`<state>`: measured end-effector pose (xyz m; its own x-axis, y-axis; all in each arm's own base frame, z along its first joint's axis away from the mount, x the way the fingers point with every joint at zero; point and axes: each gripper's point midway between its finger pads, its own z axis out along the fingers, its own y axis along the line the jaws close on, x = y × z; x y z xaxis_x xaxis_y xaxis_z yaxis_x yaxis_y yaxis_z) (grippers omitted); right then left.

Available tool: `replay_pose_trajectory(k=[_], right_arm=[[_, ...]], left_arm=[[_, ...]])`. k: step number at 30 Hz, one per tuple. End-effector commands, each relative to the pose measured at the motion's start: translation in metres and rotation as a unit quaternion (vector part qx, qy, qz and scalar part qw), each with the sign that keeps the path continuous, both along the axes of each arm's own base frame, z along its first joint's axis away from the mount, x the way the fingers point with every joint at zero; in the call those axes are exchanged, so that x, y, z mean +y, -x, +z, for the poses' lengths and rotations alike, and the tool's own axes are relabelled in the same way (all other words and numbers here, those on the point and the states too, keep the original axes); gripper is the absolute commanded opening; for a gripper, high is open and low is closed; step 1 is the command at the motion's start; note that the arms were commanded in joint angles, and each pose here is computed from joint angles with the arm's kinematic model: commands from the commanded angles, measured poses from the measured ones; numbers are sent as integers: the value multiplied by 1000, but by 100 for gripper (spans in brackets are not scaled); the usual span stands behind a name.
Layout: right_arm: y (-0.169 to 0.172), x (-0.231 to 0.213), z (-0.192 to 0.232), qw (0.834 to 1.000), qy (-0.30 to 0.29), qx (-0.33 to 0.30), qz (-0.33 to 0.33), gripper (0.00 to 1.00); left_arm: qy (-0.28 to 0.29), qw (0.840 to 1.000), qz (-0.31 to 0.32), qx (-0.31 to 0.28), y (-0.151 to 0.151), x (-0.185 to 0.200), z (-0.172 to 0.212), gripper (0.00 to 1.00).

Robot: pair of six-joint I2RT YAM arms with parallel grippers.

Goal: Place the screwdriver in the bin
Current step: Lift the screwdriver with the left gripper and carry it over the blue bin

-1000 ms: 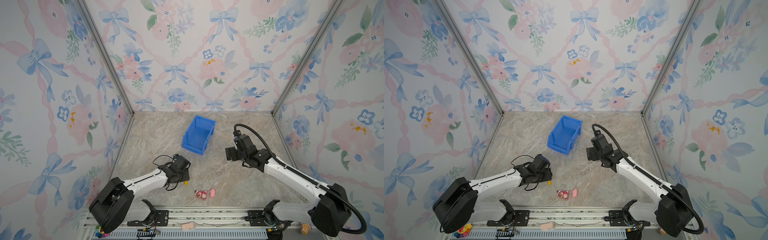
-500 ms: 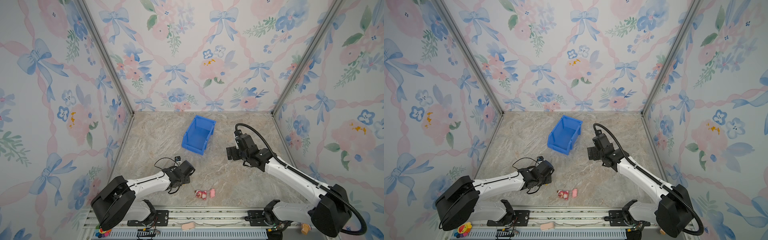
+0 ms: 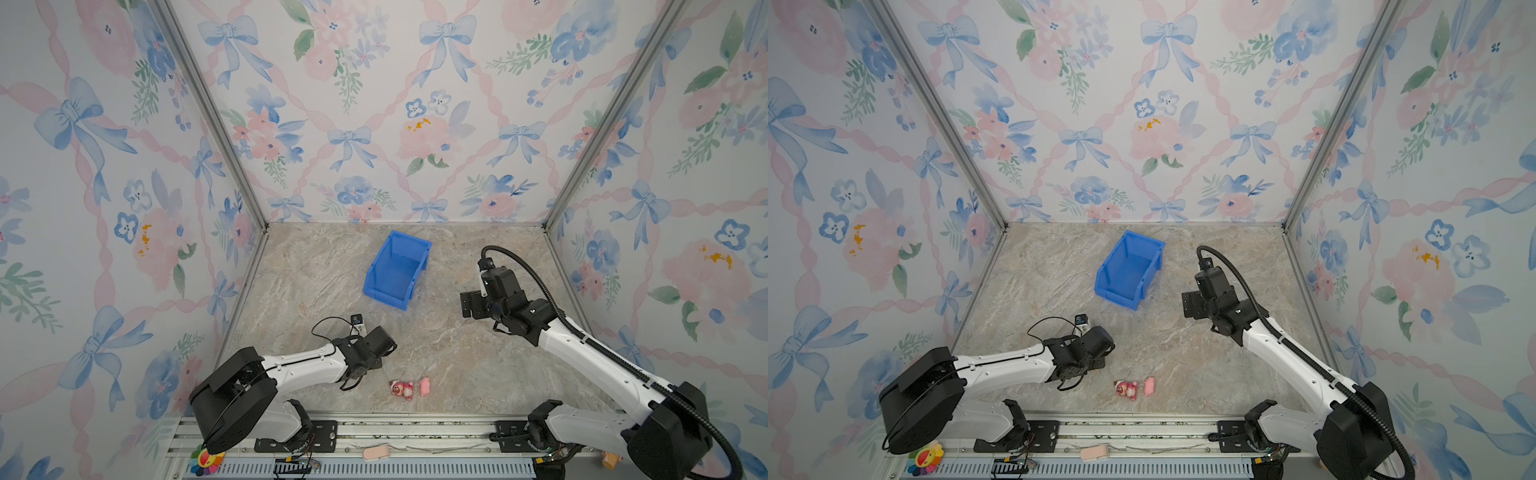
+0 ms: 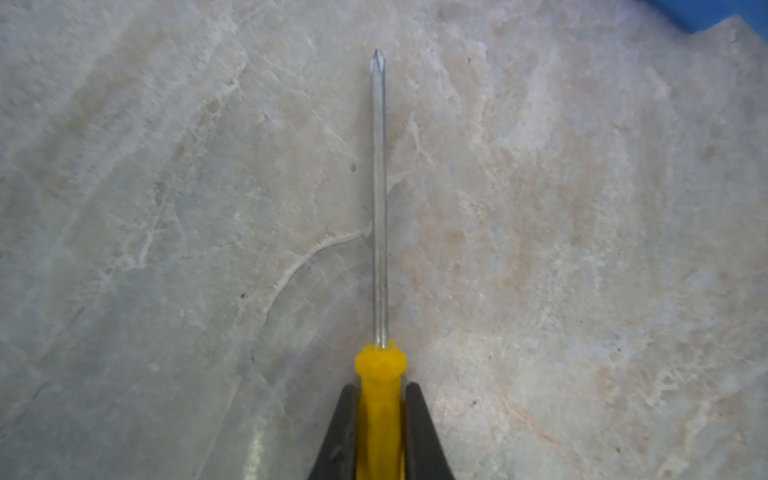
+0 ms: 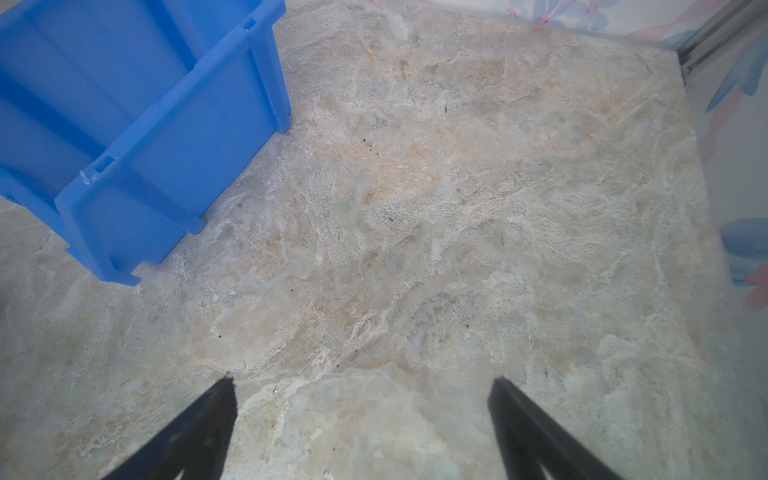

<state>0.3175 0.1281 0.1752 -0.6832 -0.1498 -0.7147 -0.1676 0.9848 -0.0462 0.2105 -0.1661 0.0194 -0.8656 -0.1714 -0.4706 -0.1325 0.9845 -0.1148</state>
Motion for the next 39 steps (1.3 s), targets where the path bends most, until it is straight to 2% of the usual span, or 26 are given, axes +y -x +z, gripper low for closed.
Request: replay_pose_trajectory(k=[1,9,21,25,29,32,39], right_arm=[[-1,0,5,1000,-8,-10,10,97],[2,-2,6,1000,-19,-6,7,97],[1,-7,20,999,-37,-28,-7,97],[2,-12,22,999,-40,-32,-14,97],[0,-13,27,996,-71,-40,-22,97],[-1,-12,33,994,-91,-52,-24,97],[-5,-11,33,994,-100,-44,-32,97]], left_arm=[[-25,997,-20,72,32,12,-18,0],[18,1000,-23,-4,3,-3,29,0],[29,992,-80,-90,-97,-32,122,0],[16,990,-96,-98,-130,-40,132,0],[15,990,-94,-107,-168,-48,139,0],[4,986,-124,-114,-192,-64,142,0],[8,984,-155,-92,-230,-85,118,0]])
